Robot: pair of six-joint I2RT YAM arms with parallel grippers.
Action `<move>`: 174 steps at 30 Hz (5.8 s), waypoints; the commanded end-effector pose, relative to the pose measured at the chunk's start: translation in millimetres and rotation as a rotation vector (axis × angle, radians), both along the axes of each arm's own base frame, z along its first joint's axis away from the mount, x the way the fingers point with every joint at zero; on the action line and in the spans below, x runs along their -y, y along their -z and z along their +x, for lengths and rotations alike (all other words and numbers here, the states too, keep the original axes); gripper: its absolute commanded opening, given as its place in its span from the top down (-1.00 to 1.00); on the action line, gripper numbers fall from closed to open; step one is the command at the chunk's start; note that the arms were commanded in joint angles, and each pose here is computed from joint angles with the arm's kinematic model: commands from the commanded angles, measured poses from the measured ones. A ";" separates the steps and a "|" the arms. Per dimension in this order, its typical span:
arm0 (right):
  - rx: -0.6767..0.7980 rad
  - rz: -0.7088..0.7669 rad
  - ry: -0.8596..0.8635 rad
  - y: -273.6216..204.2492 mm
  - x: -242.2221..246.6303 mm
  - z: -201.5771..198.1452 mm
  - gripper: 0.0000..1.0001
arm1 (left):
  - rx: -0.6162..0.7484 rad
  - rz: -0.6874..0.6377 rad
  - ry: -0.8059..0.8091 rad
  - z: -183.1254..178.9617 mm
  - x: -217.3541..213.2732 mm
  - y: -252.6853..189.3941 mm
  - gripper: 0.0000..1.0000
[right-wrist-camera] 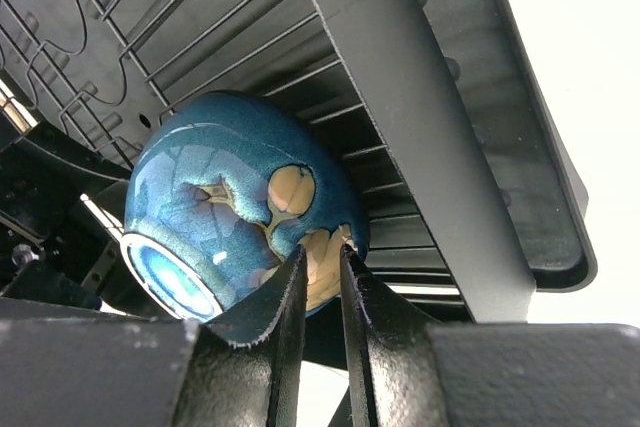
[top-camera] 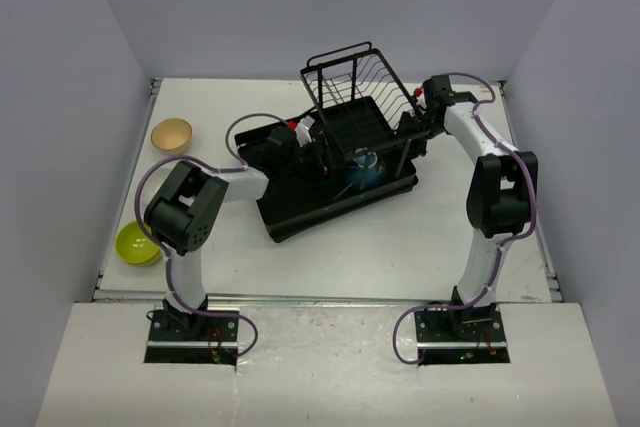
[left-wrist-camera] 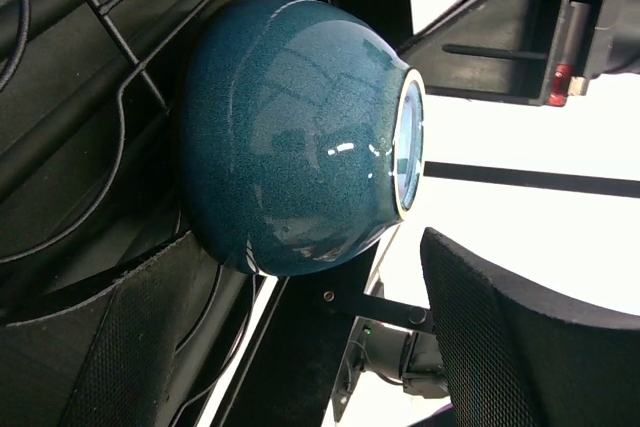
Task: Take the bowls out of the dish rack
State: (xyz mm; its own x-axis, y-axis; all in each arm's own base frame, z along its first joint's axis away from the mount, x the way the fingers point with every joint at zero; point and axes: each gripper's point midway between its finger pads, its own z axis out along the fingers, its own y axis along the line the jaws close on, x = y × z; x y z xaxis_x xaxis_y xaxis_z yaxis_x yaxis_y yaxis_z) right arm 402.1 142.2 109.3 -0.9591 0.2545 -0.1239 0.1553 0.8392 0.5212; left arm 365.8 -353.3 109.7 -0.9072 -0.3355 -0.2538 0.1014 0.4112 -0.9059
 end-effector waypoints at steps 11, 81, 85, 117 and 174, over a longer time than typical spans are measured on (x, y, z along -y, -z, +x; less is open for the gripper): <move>-0.009 0.028 -0.077 -12.4 -14.5 -4.0 0.59 | 0.023 -0.077 -0.022 12.7 -4.4 11.9 -0.81; -0.012 0.039 -0.091 -14.7 -18.9 -7.6 0.62 | 0.114 -0.471 -0.174 58.9 18.8 -14.9 0.15; -0.008 0.044 -0.082 -14.2 -19.3 -9.0 0.62 | 0.107 -0.474 -0.184 67.2 22.8 -12.5 0.17; -0.001 0.049 -0.102 -14.5 -18.6 -14.9 0.65 | 0.179 -0.543 -0.427 113.2 0.3 -32.0 0.33; 0.011 0.065 -0.091 -17.2 -16.3 -15.5 0.73 | 0.277 -0.848 -0.474 138.1 -4.4 -86.4 1.00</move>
State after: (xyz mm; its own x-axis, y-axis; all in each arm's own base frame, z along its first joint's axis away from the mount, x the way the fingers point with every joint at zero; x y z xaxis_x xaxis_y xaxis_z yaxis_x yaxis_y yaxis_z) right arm 384.0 156.4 106.0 -0.9816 0.1792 -0.0661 0.1156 0.8328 0.5414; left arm 522.6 -364.2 179.6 -0.5550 -0.8279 0.0809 0.2324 -0.2477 -0.9405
